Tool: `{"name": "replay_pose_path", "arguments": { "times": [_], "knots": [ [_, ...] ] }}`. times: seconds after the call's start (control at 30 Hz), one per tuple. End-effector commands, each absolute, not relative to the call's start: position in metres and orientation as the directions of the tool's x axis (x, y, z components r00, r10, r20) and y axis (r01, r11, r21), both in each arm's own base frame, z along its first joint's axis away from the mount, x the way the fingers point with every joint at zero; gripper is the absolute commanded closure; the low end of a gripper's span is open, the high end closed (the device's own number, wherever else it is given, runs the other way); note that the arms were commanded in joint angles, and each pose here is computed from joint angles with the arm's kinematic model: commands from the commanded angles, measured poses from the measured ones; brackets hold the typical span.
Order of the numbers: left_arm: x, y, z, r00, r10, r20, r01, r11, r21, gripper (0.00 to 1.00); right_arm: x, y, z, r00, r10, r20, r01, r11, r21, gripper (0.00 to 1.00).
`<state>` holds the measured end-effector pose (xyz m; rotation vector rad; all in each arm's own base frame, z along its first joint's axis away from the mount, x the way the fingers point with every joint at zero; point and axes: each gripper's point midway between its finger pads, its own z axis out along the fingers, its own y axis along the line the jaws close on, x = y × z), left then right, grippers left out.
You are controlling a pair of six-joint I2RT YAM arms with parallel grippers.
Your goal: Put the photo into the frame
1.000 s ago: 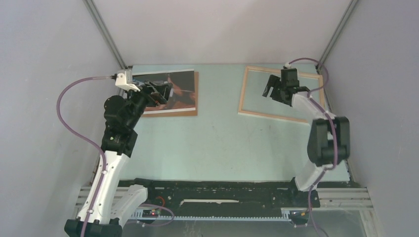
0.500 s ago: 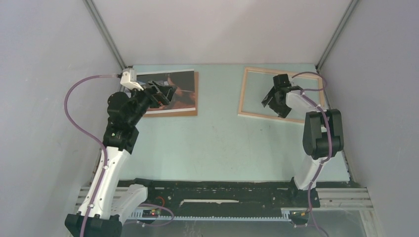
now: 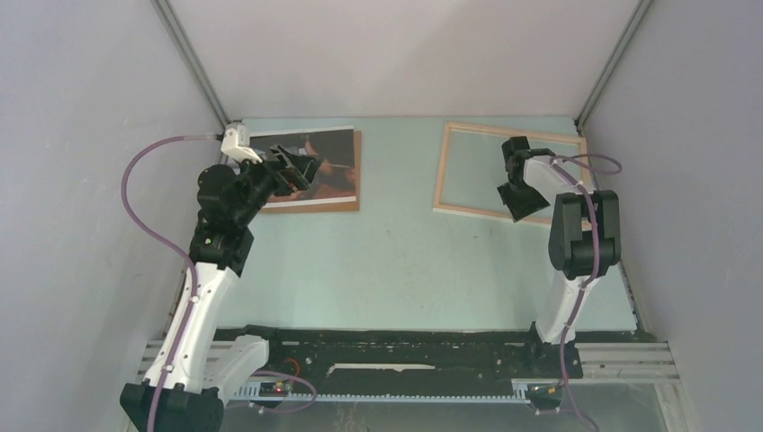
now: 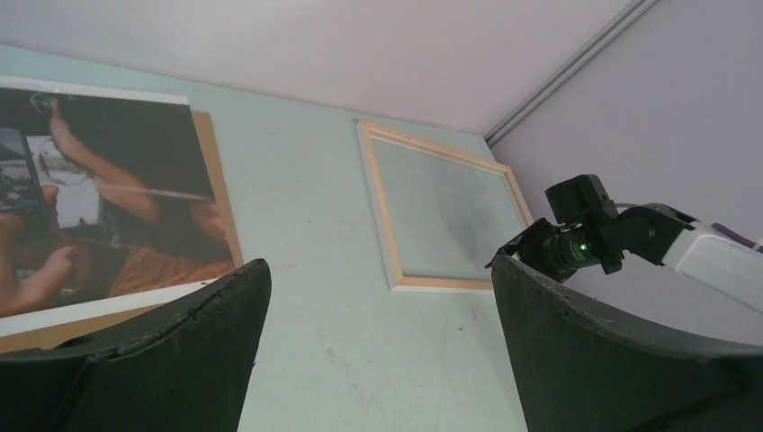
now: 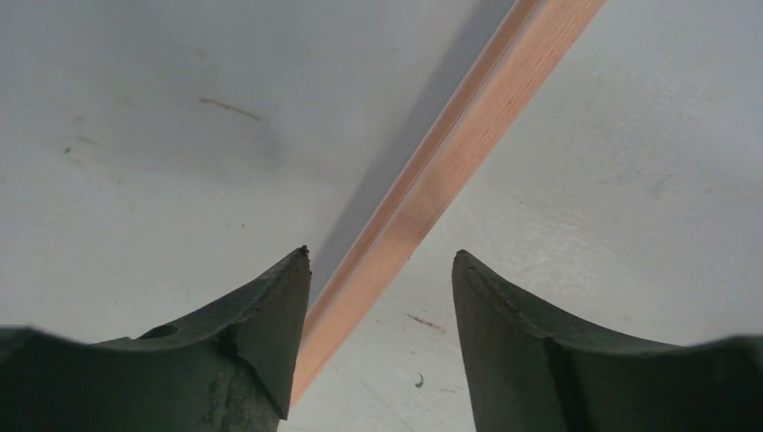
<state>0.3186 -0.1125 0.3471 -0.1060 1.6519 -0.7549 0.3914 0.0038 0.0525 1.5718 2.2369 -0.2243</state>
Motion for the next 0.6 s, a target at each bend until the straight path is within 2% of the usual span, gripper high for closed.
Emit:
{"name": "replay_pose_path", "arguments": {
  "times": [0.0,0.2,0.3,0.43,0.57],
  "knots": [
    [0.315,-0.117,0.384,-0.198,-0.488,-0.850,0.411,0.746,-0.524,0.00,0.390,0.002,0.039,-0.207,0.903,-0.376,0.966,0.251,0.070,0.35],
    [0.313,-0.116,0.387,-0.189,-0.480,-0.856,0.416,0.751,-0.513,0.00,0.396,0.010,0.023,-0.212,0.914,-0.346,0.964,0.253,0.080,0.42],
    [0.316,-0.113,0.385,-0.180,-0.480,-0.858,0.401,0.761,-0.510,0.00,0.392,0.010,0.016,-0.226,0.914,-0.336,0.965,0.258,0.054,0.61],
    [0.315,-0.116,0.384,-0.200,-0.488,-0.850,0.412,0.745,-0.525,0.00,0.384,0.011,0.006,-0.276,0.899,-0.340,0.952,0.304,0.032,0.73],
    [0.313,-0.116,0.390,-0.191,-0.495,-0.848,0.421,0.739,-0.526,0.00,0.368,0.005,0.009,-0.405,0.842,-0.357,0.907,0.419,-0.038,1.00]
  ]
}}
